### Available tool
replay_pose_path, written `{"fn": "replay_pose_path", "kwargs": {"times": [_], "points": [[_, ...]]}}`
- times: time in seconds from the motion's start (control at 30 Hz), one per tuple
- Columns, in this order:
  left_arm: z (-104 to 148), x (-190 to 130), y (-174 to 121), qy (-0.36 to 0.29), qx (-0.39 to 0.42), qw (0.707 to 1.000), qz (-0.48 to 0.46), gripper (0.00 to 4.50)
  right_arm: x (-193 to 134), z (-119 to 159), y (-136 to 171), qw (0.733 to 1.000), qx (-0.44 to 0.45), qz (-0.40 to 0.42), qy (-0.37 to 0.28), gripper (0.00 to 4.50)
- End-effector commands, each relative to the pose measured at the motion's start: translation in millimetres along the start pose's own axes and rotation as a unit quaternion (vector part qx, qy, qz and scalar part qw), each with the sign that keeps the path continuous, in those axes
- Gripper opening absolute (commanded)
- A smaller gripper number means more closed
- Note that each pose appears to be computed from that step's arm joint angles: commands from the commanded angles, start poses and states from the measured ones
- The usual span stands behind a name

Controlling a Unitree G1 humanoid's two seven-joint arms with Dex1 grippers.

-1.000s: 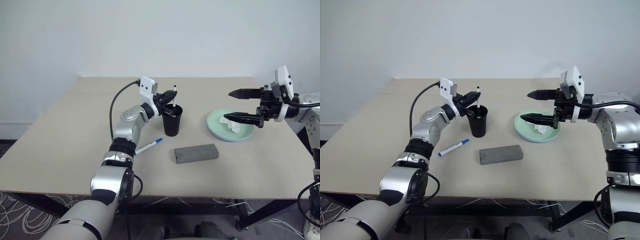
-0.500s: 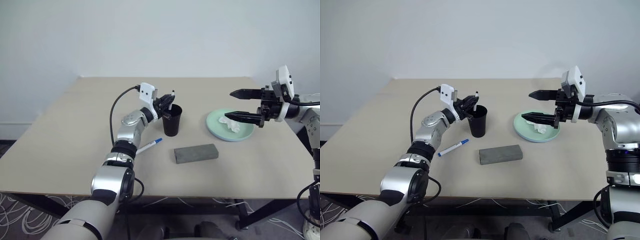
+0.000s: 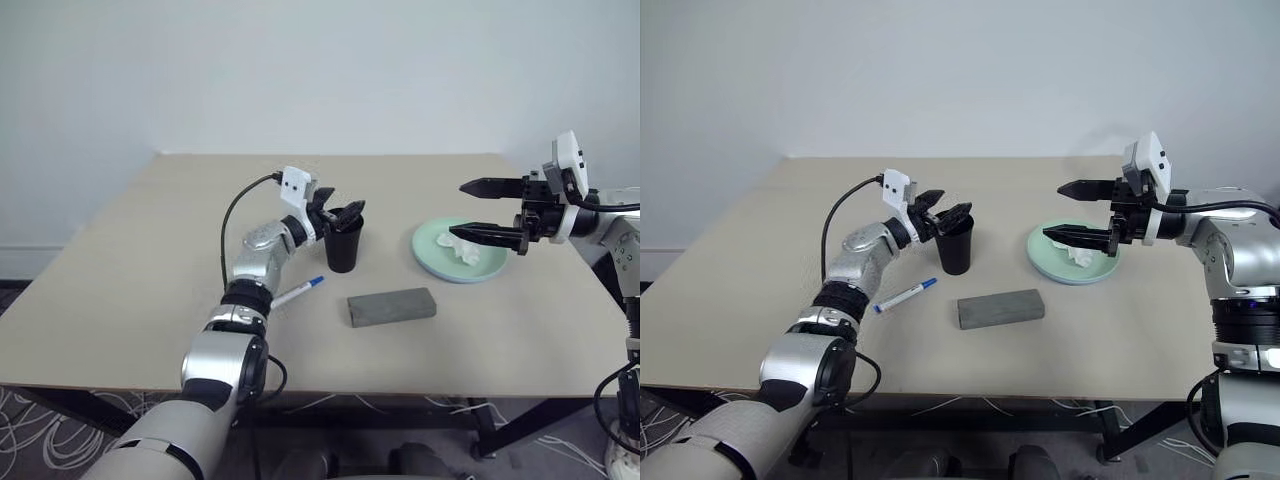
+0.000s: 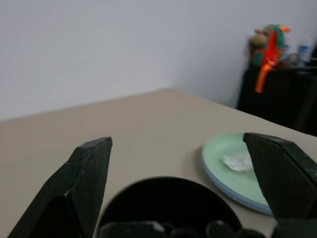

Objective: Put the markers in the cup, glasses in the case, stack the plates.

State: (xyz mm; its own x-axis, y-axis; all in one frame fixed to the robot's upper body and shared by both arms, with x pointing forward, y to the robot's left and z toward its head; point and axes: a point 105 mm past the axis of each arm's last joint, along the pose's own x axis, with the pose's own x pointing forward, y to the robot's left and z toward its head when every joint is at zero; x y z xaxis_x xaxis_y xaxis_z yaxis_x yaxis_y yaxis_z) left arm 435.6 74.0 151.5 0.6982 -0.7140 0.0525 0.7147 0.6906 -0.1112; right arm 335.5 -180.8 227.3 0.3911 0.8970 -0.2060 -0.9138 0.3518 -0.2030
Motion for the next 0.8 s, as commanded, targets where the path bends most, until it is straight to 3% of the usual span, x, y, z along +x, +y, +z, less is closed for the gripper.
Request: {"fn": "replay_pose_path", "kwargs": {"times": [0.03,0.17,0.27,0.4,0.57,0.8], "points": [[51,-8,-3,-0.024,0.016,0.998,-0.051,4.47,-2,14,-2,1.0,-0.024,-0.005,-0.018,4.5],[77,-30,-8,-0.014,0.025,0.995,-0.099,4.47,-2,13,-2,1.0,-0.024,-0.006,-0.018,4.5],[75,-46,-10,0.028,0.064,0.99,-0.121,4.47,-1,13,-3,1.0,-0.024,-0.006,-0.018,4.5],[34,-65,1,0.154,0.106,0.977,-0.105,4.47,0,13,-3,0.999,-0.024,-0.006,-0.02,4.5],[9,-76,3,0.206,0.099,0.968,-0.105,4.47,1,12,-3,0.999,-0.024,-0.006,-0.02,4.5],[-40,-87,21,0.356,0.098,0.928,-0.045,4.47,1,12,-2,1.0,-0.022,-0.006,-0.019,4.5]]}}
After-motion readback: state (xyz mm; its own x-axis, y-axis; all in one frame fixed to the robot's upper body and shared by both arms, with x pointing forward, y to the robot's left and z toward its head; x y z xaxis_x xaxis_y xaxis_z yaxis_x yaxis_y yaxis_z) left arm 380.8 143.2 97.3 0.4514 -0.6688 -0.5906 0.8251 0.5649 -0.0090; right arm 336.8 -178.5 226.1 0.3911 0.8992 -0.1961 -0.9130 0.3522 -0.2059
